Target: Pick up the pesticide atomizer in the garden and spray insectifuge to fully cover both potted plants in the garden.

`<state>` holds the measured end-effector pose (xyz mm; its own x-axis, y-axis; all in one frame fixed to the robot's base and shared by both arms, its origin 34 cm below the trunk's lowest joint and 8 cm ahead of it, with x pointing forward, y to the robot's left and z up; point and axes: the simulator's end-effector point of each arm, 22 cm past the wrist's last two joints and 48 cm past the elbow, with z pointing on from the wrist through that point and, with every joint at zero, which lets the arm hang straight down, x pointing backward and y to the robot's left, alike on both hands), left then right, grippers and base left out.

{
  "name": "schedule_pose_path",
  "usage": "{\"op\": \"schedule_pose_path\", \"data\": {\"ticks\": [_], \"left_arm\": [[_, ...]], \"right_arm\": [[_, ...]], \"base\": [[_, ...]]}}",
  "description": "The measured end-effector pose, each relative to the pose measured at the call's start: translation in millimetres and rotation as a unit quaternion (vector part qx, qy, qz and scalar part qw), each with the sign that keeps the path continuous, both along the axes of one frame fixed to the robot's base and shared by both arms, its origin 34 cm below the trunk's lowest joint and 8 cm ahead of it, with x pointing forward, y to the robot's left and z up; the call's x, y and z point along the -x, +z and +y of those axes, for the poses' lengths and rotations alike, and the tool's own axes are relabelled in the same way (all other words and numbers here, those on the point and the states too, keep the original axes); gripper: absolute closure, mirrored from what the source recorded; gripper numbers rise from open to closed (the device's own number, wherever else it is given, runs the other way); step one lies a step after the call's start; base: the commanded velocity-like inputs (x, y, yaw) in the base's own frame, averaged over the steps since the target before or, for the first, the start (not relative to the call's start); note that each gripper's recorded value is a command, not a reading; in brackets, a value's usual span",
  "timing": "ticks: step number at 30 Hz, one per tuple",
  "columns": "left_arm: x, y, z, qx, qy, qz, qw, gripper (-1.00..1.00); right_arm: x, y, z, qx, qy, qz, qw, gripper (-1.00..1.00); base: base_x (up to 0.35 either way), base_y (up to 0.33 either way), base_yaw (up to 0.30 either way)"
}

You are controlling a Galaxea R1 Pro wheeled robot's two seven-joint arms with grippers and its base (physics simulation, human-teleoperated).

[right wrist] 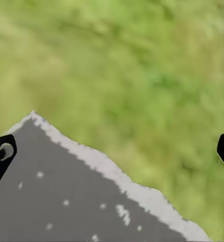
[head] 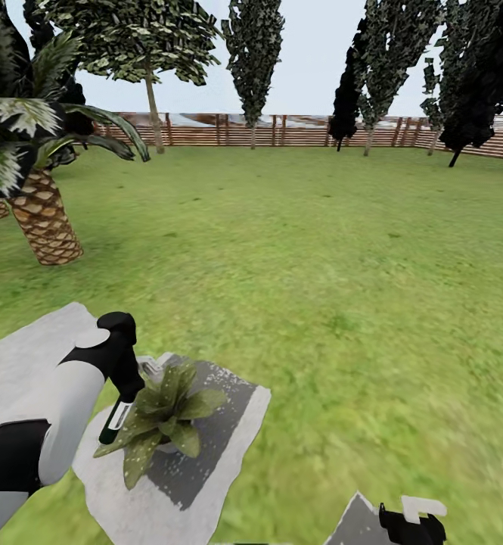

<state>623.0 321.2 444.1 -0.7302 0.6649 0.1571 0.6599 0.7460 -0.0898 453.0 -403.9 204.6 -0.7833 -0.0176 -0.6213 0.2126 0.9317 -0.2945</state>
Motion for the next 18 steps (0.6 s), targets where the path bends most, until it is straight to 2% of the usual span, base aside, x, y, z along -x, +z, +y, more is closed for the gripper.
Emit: {"op": "schedule_pose_path", "data": {"ticks": [3, 12, 18], "left_arm": [[0.0, 0.0, -0.1, 0.0, 0.0, 0.0, 1.0, 1.0], [-5.8, 5.3, 1.2, -0.002, -0.003, -0.008, 1.0, 1.0], [-9.2, 9.8, 4.7, -0.004, 0.0, -0.013, 0.9999, 1.0]], "right_arm": [[0.2, -0.1, 0.1, 0.0, 0.0, 0.0, 1.0, -1.0], [0.5, -0.5, 0.4, 0.0, 0.0, 0.001, 1.0, -1.0], [0.4, -0.3, 1.2, -0.001, 0.0, 0.001, 1.0, -1.0]], "base": [[0.089, -0.295, 0.04], [0.006, -0.295, 0.272], [0.207, -0.209, 0.222]]}}
